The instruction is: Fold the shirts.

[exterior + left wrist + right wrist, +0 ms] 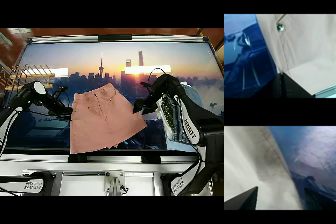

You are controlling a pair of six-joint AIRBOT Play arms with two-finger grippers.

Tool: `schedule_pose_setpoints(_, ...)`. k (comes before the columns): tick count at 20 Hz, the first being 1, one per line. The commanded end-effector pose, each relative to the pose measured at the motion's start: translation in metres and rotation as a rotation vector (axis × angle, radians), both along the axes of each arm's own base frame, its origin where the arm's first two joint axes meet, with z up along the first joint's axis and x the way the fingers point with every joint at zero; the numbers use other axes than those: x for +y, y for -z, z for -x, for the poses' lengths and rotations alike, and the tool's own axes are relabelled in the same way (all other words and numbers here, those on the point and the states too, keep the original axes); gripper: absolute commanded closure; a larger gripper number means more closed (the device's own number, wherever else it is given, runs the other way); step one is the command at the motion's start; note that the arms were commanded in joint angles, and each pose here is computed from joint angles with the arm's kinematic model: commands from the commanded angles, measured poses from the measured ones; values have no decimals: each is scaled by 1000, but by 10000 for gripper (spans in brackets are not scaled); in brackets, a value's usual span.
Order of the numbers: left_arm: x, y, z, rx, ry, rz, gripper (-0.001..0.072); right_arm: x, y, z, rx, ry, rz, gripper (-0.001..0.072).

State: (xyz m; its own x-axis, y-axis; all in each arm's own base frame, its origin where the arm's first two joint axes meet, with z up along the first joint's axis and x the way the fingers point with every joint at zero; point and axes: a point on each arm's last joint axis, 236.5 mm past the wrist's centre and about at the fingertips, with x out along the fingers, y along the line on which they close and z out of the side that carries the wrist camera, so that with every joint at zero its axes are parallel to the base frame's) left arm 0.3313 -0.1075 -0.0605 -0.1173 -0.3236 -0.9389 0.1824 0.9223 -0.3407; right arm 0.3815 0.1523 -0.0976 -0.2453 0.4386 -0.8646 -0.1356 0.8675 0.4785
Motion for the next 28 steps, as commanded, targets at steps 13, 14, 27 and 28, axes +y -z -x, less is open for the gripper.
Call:
schedule_pose_setpoints(13,-52,-14,-4,-1,-41,182,653,-28,-79,-78,-426,-62,104,643)
schedule_pose_setpoints(14,-65,-15,0,13,-29,204,653,-44,-88,-90,-475,-77,176,643)
schedule_pose_setpoints(27,-189,31,54,42,183,199,652,-58,-116,-142,-660,41,241,643)
schedule_pose_setpoints(28,-187,31,52,41,176,199,652,-54,-115,-137,-644,24,225,643)
